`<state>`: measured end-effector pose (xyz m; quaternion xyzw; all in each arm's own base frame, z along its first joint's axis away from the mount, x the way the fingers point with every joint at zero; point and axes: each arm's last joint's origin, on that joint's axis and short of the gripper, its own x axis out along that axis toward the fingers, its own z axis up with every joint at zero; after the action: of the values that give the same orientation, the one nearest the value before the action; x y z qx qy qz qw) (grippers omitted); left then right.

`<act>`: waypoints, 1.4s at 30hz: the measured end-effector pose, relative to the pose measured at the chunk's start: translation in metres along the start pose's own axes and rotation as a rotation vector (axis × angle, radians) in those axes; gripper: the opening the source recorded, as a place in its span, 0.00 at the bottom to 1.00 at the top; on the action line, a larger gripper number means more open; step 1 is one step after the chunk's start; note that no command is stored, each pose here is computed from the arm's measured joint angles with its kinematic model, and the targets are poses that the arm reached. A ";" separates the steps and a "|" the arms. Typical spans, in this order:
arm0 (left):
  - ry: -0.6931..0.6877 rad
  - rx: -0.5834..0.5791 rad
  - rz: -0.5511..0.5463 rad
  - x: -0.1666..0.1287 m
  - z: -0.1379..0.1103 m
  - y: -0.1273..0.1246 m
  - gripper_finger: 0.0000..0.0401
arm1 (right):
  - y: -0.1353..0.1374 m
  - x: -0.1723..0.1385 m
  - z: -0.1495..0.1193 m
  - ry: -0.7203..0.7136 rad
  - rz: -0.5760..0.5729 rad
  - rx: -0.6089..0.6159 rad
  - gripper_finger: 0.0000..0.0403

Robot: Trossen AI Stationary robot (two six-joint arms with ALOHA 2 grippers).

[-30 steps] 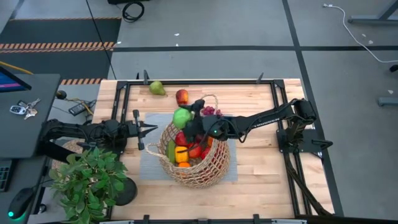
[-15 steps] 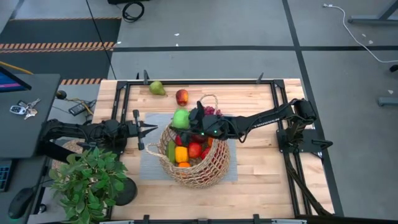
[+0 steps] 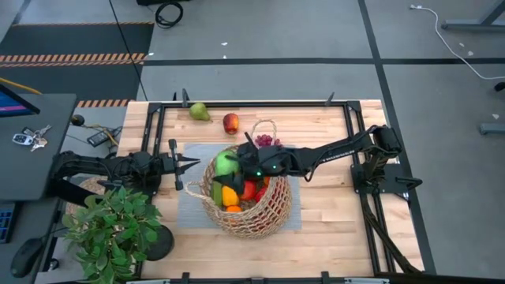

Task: Build produce basket
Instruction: Put the green apple into the brown basket

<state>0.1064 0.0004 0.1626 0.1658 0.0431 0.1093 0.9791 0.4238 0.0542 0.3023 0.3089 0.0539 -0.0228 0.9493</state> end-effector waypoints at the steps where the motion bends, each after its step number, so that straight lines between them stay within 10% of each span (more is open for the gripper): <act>1: 0.000 0.000 0.000 0.000 0.000 0.000 0.07 | 0.000 0.000 0.003 -0.027 0.000 0.043 0.91; 23: 0.000 0.000 0.000 0.000 0.000 0.000 0.07 | 0.024 -0.030 0.071 -0.590 0.603 0.665 0.91; 37: 0.000 0.000 0.000 0.000 0.000 0.000 0.09 | 0.020 -0.025 0.069 -0.532 0.588 0.770 0.91; 42: 0.000 0.000 0.000 0.000 0.000 0.000 0.08 | 0.018 -0.025 0.070 -0.521 0.632 1.006 0.91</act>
<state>0.1064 0.0004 0.1627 0.1657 0.0429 0.1094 0.9791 0.4061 0.0278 0.3724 0.7011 -0.2891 0.1612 0.6316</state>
